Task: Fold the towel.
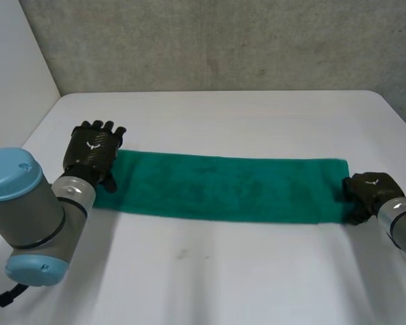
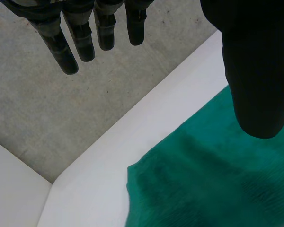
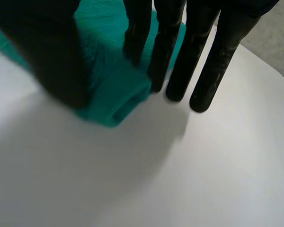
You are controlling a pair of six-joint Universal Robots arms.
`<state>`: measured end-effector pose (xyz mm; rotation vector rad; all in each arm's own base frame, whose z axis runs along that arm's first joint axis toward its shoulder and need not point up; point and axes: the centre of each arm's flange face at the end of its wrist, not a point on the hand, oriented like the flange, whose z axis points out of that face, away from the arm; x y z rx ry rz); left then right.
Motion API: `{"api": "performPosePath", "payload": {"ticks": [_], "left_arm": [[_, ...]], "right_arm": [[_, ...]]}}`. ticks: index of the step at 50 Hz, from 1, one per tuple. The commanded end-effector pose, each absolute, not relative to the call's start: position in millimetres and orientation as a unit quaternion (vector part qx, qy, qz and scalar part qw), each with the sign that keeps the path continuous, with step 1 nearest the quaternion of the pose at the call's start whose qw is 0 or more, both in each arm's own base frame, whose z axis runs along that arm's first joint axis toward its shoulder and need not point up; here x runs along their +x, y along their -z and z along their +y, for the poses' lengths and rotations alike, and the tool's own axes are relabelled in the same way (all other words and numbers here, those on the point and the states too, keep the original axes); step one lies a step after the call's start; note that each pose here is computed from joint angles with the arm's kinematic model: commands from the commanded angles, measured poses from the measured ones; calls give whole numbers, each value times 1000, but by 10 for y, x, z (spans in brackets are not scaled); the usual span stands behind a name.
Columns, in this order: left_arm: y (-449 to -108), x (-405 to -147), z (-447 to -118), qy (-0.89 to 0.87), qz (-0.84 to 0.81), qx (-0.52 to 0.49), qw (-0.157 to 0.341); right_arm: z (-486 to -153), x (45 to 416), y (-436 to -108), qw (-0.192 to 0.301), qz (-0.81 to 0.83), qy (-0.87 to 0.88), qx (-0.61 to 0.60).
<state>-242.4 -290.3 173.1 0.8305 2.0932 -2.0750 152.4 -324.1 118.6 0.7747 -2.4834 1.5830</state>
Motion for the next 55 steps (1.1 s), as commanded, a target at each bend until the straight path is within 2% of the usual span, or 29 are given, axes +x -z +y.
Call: {"api": "performPosePath", "payload": {"ticks": [1, 4, 6, 9, 11, 13, 14, 15, 16, 17, 18, 21, 24, 25, 26, 27, 28, 32, 37, 44, 45, 47, 48, 49, 51, 52, 55], "left_arm": [[-1747, -2400, -2902, 678, 683, 269, 42], [-1753, -2398, -2899, 678, 683, 268, 43], [-1764, -2392, -2902, 679, 682, 267, 44], [-1778, -2390, -2898, 680, 682, 266, 44], [-1824, -2377, -2876, 680, 682, 265, 44], [-1822, -2371, -2861, 678, 684, 266, 44], [-1822, -2369, -2856, 678, 684, 266, 44], [-1826, -2367, -2850, 677, 685, 266, 43], [-1826, -2367, -2850, 677, 685, 266, 43], [-1826, -2366, -2845, 676, 685, 266, 43], [-1831, -2365, -2845, 677, 685, 266, 43], [-1854, -2364, -2839, 679, 683, 264, 43], [-1867, -2359, -2832, 680, 682, 264, 43], [-1872, -2359, -2832, 681, 682, 263, 43], [-1877, -2359, -2831, 681, 681, 263, 43], [-1883, -2360, -2830, 682, 681, 263, 43], [-1888, -2364, -2826, 683, 680, 264, 43], [-1894, -2392, -2808, 684, 678, 267, 40], [-1918, -2438, -2795, 688, 673, 271, 35], [-2017, -2719, -2688, 705, 646, 292, 5], [-2043, -2850, -2654, 710, 636, 301, -9], [-2061, -2955, -2622, 714, 629, 306, -21], [-2072, -3010, -2599, 716, 626, 307, -30], [-2093, -3124, -2551, 719, 620, 309, -50], [-2106, -3184, -2529, 721, 618, 308, -64], [-2077, -3322, -2484, 716, 621, 304, -99], [-2003, -3443, -2471, 707, 626, 302, -129]], "right_arm": [[-3485, 1206, -1404, 118, -795, -555, 214], [-3613, 1019, -1654, 185, -769, -571, 218], [-3648, 964, -1697, 204, -764, -569, 224], [-3776, 798, -1892, 277, -735, -563, 258], [-3837, 819, -2027, 304, -714, -564, 281], [-3841, 990, -2138, 300, -698, -578, 299], [-3820, 1149, -2194, 289, -688, -589, 311], [-3747, 1509, -2314, 260, -666, -614, 336], [-3746, 1513, -2315, 260, -666, -614, 336], [-3711, 1675, -2382, 247, -654, -626, 346], [-3612, 1989, -2498, 217, -632, -649, 364], [-3333, 2614, -2581, 146, -588, -677, 418], [-2960, 3241, -2432, 63, -540, -683, 487], [-2959, 3242, -2431, 63, -540, -683, 488], [-2848, 3389, -2383, 41, -528, -682, 505], [-2535, 3738, -2203, -10, -498, -671, 549], [-2531, 3742, -2201, -10, -498, -671, 549], [-2130, 4093, -1762, -61, -482, -634, 602], [-2027, 4170, -1490, -74, -493, -611, 615], [-2286, 3971, -1642, -37, -579, -622, 525], [-2287, 3971, -1642, -37, -580, -622, 525], [-2376, 3860, -1742, -34, -607, -627, 488], [-2522, 3512, -1762, -37, -672, -601, 432], [-2529, 3423, -1741, -41, -687, -589, 423], [-2538, 3269, -1700, -47, -711, -572, 407], [-2530, 3151, -1656, -56, -728, -557, 396], [-2523, 2996, -1569, -65, -748, -537, 384]]}}
